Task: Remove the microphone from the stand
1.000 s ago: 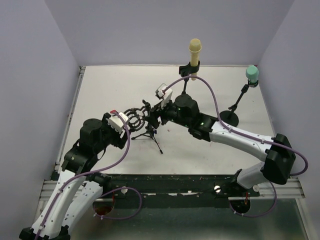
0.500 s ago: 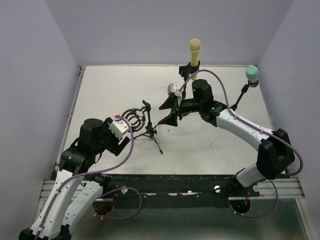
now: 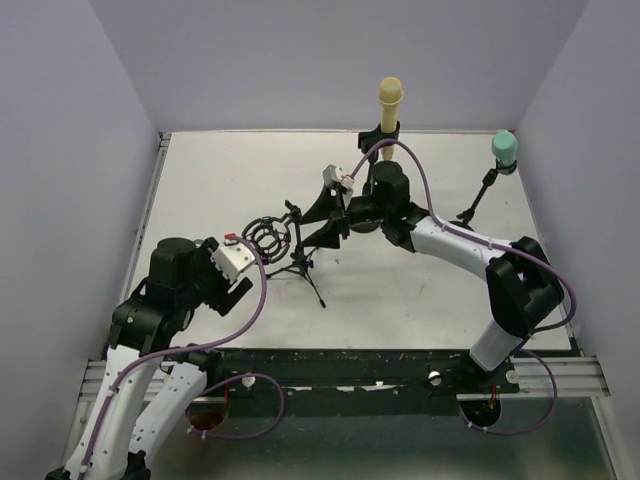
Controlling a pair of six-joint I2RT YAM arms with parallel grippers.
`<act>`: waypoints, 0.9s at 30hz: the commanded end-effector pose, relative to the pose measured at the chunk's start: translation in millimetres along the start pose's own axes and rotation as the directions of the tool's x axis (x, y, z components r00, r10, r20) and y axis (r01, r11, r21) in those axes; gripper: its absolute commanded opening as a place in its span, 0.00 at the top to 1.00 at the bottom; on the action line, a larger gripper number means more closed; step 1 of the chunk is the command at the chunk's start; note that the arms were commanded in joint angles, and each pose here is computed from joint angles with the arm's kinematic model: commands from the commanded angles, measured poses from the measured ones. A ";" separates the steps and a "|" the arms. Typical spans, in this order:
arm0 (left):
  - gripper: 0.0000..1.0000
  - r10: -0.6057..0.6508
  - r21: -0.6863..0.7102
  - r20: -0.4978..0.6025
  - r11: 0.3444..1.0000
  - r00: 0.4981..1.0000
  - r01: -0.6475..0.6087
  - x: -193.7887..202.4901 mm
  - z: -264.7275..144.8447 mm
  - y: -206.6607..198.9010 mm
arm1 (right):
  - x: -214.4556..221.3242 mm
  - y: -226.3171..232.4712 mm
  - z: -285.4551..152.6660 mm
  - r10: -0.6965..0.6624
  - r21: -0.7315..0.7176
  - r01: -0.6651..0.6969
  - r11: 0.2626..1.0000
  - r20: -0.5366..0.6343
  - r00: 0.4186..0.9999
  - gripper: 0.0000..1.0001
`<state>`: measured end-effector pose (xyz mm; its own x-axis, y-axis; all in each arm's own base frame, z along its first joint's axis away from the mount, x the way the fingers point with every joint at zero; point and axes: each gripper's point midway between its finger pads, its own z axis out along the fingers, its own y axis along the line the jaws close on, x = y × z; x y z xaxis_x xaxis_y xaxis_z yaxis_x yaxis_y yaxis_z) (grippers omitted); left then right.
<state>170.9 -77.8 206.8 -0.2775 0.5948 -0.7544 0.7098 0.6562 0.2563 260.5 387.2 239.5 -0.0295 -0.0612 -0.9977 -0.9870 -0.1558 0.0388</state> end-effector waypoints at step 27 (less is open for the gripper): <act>0.30 0.297 -0.048 0.458 0.950 0.838 -0.310 -80.5 16.5 -3.9 | -24.6 -47.0 -1.3 0.351 0.554 -0.314 0.771 0.041 0.935 0.99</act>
<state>177.8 -111.9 235.2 0.0744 0.5226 -0.8493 0.7504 0.5316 0.3928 283.4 398.6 258.3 -0.2711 -0.1144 -0.9557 -0.9346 0.2688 0.2330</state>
